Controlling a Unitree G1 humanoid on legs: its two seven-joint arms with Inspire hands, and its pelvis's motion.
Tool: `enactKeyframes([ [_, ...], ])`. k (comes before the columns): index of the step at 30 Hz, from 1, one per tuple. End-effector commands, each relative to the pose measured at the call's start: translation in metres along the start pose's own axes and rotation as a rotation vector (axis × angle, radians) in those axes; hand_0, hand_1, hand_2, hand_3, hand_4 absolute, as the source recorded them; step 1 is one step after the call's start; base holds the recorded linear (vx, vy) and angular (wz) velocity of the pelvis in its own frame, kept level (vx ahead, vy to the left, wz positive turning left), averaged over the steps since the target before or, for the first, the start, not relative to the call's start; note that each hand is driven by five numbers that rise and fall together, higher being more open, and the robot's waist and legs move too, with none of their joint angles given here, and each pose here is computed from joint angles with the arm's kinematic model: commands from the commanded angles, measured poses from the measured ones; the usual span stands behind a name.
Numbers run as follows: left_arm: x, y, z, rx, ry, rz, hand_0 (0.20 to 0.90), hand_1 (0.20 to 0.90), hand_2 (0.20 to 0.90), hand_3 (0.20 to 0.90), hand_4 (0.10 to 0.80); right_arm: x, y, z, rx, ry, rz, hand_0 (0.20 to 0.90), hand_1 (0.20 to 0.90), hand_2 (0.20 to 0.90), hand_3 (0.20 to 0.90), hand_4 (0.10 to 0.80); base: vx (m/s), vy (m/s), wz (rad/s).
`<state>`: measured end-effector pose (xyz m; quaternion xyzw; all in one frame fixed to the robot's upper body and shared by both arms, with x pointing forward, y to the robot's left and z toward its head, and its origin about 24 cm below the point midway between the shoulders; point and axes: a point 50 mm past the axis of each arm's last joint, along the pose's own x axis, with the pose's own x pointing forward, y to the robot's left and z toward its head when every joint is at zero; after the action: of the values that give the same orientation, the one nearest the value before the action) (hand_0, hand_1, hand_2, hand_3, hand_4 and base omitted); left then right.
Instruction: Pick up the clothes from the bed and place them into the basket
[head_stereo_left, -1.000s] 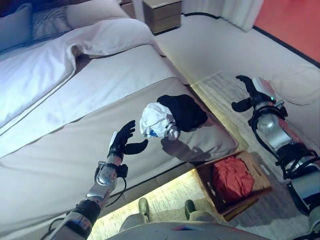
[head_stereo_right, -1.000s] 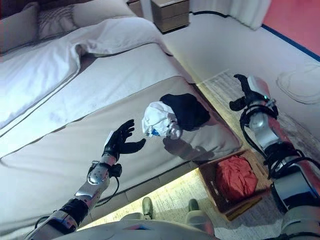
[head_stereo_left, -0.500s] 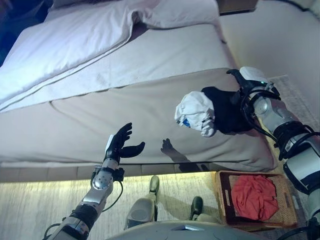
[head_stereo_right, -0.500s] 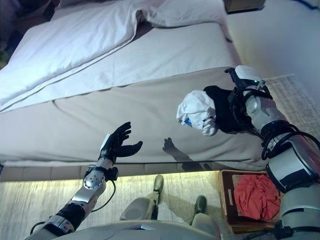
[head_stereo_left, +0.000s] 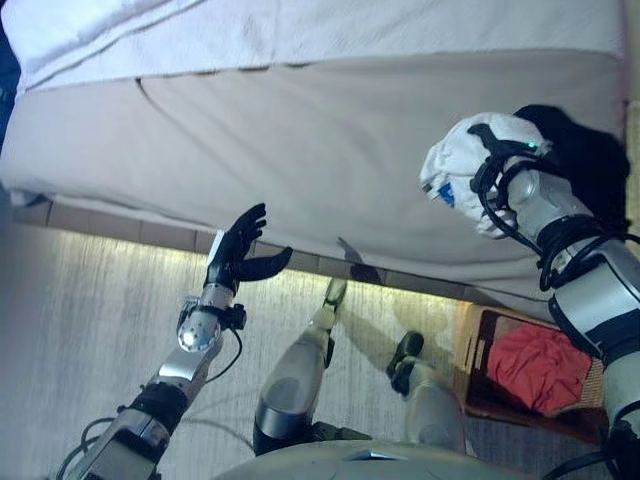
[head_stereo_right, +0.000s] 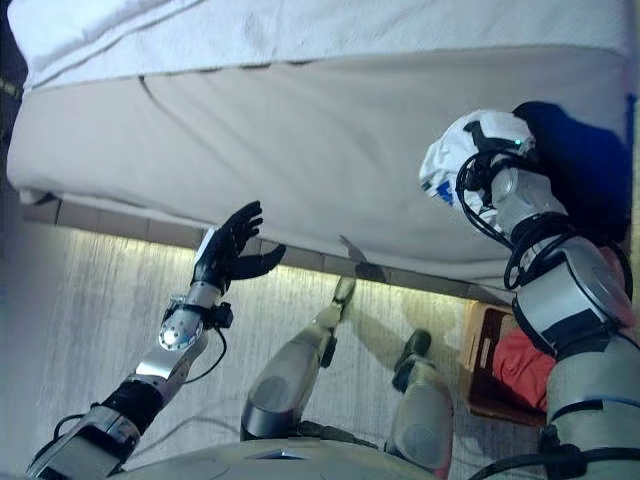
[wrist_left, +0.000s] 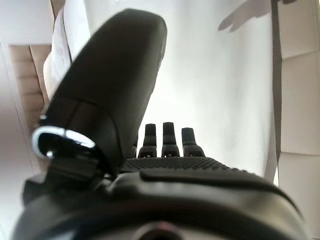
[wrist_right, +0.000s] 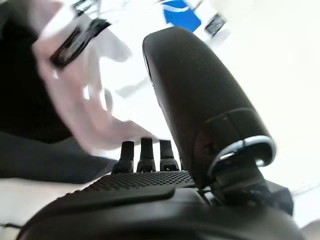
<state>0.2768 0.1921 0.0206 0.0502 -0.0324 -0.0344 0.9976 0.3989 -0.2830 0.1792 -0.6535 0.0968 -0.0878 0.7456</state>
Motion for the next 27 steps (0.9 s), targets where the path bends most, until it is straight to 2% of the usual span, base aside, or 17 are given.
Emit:
enactKeyframes([
  [1,0.004,-0.001,0.049,-0.072,-0.266,-0.020,0.900,0.900,0.900,0.900,0.800,0.004,-0.069,0.027,-0.027,-0.055,-0.207,0.900,0.900,0.900,0.900,0.800,-0.032,-0.002,0.12],
  [8,0.002,-0.014,0.066,-0.072,-0.333,-0.075,0.900,0.900,0.900,0.900,0.800,0.005,-0.071,0.018,-0.032,0.024,-0.197,0.900,0.900,0.900,0.900,0.800,-0.031,0.017,0.05],
  [15,-0.002,-0.016,0.072,-0.084,-0.345,-0.076,0.900,0.900,0.900,0.900,0.800,0.005,-0.061,-0.008,-0.149,0.197,-0.059,0.900,0.900,0.900,0.900,0.800,-0.036,0.014,0.03],
  [16,-0.002,-0.016,0.072,-0.084,-0.342,-0.079,0.900,0.900,0.900,0.900,0.800,0.004,-0.057,-0.014,-0.184,0.232,-0.024,0.573,0.573,0.573,0.518,0.418,-0.022,-0.005,0.04],
  [17,-0.003,-0.016,0.072,-0.082,-0.341,-0.084,0.900,0.900,0.900,0.900,0.800,0.003,-0.054,-0.019,-0.217,0.259,0.004,0.300,0.300,0.300,0.200,0.100,-0.022,-0.009,0.04],
  [22,-0.004,-0.016,0.071,-0.081,-0.341,-0.099,0.900,0.900,0.900,0.900,0.800,0.002,-0.053,-0.027,-0.237,0.282,-0.008,0.300,0.300,0.300,0.200,0.100,-0.002,-0.002,-0.01],
  [27,-0.004,-0.012,0.071,-0.074,-0.338,-0.087,0.900,0.900,0.900,0.900,0.800,0.001,-0.064,-0.029,-0.232,0.229,-0.109,0.300,0.300,0.300,0.200,0.100,-0.007,-0.015,-0.06],
])
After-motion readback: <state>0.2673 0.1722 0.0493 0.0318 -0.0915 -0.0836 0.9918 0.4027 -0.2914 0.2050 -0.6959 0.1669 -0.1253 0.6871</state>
